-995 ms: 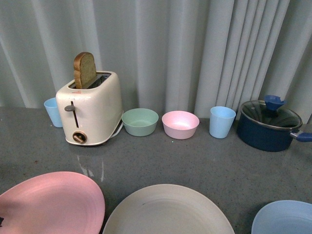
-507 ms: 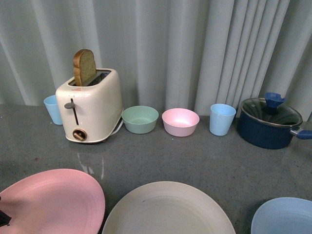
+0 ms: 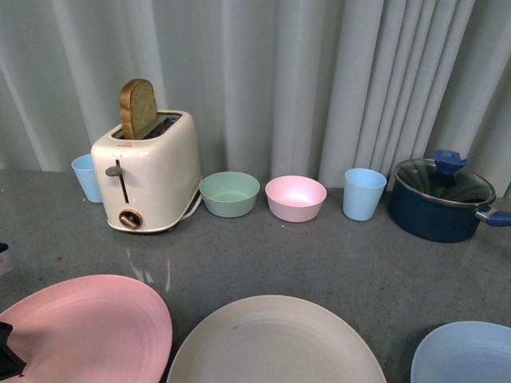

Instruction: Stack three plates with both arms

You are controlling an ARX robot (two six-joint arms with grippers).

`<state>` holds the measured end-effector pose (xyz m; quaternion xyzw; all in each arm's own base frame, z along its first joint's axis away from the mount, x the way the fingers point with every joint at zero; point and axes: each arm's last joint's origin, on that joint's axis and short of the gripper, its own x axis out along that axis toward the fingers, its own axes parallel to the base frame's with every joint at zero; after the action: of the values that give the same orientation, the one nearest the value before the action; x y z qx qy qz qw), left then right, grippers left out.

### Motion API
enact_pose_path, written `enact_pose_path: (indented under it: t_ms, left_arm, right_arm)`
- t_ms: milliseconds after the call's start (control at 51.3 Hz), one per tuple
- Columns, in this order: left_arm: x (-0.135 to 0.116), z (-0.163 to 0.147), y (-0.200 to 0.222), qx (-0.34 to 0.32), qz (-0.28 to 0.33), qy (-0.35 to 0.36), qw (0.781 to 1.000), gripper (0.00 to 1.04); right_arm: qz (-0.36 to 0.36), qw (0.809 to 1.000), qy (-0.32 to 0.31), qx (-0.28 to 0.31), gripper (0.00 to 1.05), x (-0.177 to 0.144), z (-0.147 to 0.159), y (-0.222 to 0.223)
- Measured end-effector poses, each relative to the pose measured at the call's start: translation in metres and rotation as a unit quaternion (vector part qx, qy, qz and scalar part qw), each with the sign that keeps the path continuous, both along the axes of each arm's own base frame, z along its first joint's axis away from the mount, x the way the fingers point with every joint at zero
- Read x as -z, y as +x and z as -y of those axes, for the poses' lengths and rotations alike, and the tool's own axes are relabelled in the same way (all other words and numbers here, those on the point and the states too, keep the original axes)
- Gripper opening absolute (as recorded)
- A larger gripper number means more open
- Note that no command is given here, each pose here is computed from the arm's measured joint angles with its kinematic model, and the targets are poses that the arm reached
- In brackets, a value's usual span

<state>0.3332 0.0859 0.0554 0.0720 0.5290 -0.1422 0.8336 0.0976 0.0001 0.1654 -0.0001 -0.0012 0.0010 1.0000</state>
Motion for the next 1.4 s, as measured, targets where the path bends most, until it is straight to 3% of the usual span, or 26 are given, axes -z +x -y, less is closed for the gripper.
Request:
enact_pose_path:
  t_ms: [137, 332, 468, 605, 1014, 1248, 1404]
  left_arm:
    - [0.000, 0.000, 0.000, -0.004, -0.002, -0.001, 1.000, 0.71]
    - [0.000, 0.000, 0.001, -0.007, -0.003, 0.000, 1.000, 0.44]
    - [-0.001, 0.000, 0.001, -0.011, -0.007, -0.005, 1.000, 0.19]
    - [-0.003, -0.002, 0.003, -0.016, -0.008, -0.027, 0.999, 0.05]
    - [-0.024, -0.022, 0.010, -0.037, -0.004, -0.050, 0.998, 0.04]
    - [-0.075, -0.063, 0.019, -0.069, 0.041, -0.047, 0.996, 0.04]
    - [-0.119, -0.080, 0.014, -0.074, 0.082, -0.085, 0.990, 0.04]
  right_arm:
    - [0.000, 1.000, 0.000, 0.000, 0.97, 0.000, 0.000, 0.000]
    - [0.000, 1.000, 0.000, 0.000, 0.97, 0.000, 0.000, 0.000]
    - [0.000, 1.000, 0.000, 0.000, 0.97, 0.000, 0.000, 0.000]
    - [0.000, 1.000, 0.000, 0.000, 0.97, 0.000, 0.000, 0.000]
    - [0.000, 1.000, 0.000, 0.000, 0.97, 0.000, 0.000, 0.000]
    - [0.000, 1.000, 0.000, 0.000, 0.97, 0.000, 0.000, 0.000]
    - [0.000, 1.000, 0.000, 0.000, 0.97, 0.000, 0.000, 0.000]
